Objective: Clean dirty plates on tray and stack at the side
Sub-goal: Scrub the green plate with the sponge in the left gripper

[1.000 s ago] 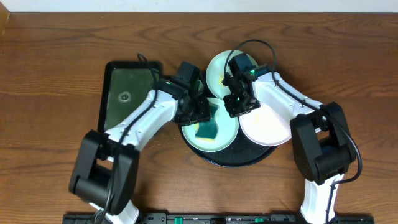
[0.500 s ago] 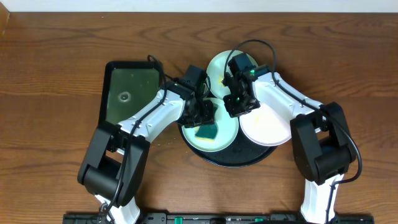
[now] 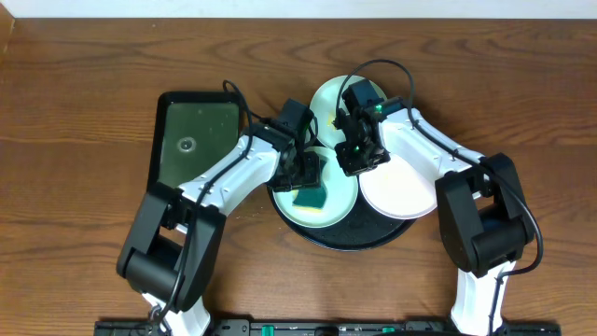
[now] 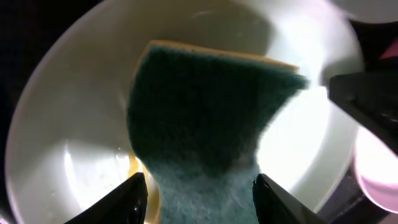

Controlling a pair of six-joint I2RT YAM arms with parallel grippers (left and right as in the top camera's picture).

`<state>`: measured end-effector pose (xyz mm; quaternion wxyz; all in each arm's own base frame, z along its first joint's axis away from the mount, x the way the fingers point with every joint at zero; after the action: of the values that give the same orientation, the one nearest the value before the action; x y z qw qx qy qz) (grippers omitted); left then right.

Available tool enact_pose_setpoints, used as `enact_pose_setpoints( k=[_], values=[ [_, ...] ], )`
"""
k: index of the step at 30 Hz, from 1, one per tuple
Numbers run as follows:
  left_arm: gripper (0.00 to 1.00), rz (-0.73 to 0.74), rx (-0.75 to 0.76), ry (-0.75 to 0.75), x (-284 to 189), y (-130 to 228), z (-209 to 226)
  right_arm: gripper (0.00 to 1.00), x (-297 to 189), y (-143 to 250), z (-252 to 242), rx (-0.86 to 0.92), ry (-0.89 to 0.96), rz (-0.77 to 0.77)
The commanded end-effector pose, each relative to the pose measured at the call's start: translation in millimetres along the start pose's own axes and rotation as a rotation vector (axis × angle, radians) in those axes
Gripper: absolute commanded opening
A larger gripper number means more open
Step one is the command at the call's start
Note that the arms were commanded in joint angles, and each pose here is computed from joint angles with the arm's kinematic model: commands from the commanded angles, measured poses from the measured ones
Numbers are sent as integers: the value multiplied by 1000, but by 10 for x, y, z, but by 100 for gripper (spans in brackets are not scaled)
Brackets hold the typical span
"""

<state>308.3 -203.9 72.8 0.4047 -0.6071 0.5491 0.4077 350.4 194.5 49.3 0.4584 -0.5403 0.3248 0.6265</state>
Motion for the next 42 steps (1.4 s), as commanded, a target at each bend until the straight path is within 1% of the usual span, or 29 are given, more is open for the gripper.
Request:
enact_pose_setpoints(
  k=[1, 9, 13, 17, 19, 29, 35, 39, 42],
  values=[
    [56, -65, 32, 18, -225, -30, -61, 10, 15, 22, 70, 0, -21, 6],
    [56, -16, 41, -8, -26, 41, -64, 10, 15, 6, 71, -1, -22, -2],
    [56, -22, 61, -22, 61, 46, -97, 10, 15, -1, 71, -2, -22, -5],
    [56, -77, 64, -140, 102, -2, 24, 11, 17, 0, 71, -2, -21, -5],
    [56, -89, 69, -171, 110, -6, 50, 11, 15, 0, 71, -2, -21, -5],
    [56, -102, 64, -181, 134, 38, -23, 12, 15, -7, 72, -3, -22, -8],
    [56, -99, 89, -179, 160, 103, -105, 11, 15, -5, 72, -3, -22, -8],
    [56, -101, 90, -182, 159, 102, -102, 11, 16, -1, 71, -2, -22, -6],
    [56, -122, 86, -214, 150, 71, -58, 11, 25, 12, 69, -1, -21, -2]
  ],
)
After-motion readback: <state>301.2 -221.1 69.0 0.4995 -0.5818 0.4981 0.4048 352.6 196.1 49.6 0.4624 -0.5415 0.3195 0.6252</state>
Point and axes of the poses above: each gripper's point midway between its finger pads, its own x axis out along the fingers, its own z axis along the line the jaws close on, y = z × x, the point moved 4 cm from there along -x, back along the fingers, and after that the axes turned 3 degrees about -x, right-handed, at the moved point
